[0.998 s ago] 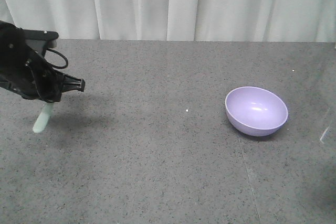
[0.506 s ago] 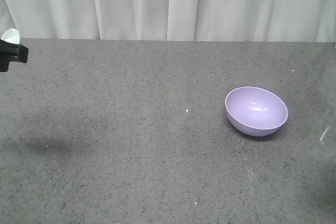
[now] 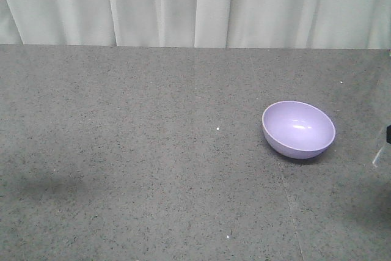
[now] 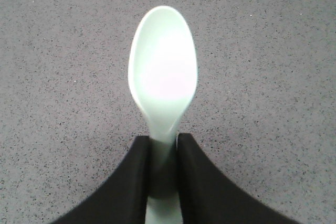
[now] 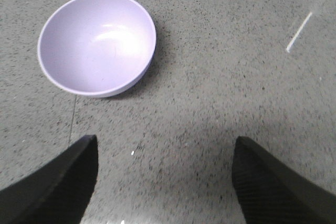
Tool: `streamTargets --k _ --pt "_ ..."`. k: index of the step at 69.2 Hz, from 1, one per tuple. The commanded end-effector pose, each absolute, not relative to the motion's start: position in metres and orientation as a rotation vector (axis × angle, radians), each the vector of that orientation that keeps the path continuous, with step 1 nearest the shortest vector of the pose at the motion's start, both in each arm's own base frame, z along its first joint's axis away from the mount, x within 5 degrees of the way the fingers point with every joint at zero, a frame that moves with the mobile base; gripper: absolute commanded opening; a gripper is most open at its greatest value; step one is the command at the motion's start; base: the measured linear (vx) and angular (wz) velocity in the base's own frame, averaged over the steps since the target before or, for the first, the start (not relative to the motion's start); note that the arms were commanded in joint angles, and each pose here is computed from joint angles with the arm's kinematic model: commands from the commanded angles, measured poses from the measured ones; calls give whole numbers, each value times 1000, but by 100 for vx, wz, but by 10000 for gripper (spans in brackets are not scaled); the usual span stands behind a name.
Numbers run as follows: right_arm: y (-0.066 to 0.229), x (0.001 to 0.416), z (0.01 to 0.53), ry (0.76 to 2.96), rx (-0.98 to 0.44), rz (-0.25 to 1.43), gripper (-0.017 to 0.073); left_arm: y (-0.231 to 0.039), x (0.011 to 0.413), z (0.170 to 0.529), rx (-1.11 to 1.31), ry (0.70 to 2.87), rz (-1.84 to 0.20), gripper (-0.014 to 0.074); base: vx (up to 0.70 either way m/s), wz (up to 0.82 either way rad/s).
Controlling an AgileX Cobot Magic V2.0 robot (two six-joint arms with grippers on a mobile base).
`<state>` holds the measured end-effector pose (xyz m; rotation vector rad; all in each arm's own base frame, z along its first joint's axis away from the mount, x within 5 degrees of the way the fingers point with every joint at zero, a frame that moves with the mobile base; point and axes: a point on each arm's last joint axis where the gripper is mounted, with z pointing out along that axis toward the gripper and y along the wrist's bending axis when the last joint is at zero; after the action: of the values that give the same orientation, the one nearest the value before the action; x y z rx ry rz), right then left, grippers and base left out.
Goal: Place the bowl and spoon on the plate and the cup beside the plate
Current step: 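Move the right gripper to the lavender bowl rim and grip it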
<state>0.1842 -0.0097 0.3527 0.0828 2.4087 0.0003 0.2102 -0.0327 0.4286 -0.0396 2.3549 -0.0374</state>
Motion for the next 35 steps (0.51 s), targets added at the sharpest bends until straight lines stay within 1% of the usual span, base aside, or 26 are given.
streamTargets --k 1,10,24,35 --pt "-12 207 359 2322 44 -20 505 -33 207 444 -32 2263 -59 -6 0 0" --pt "-12 234 341 2351 25 -1 505 -33 207 444 -32 2263 -59 -6 0 0" --pt "-9 272 316 2338 39 87 505 -33 207 444 -32 2263 -59 -6 0 0" --pt "-10 296 291 2367 47 95 505 -33 207 444 -32 2263 -59 -6 0 0"
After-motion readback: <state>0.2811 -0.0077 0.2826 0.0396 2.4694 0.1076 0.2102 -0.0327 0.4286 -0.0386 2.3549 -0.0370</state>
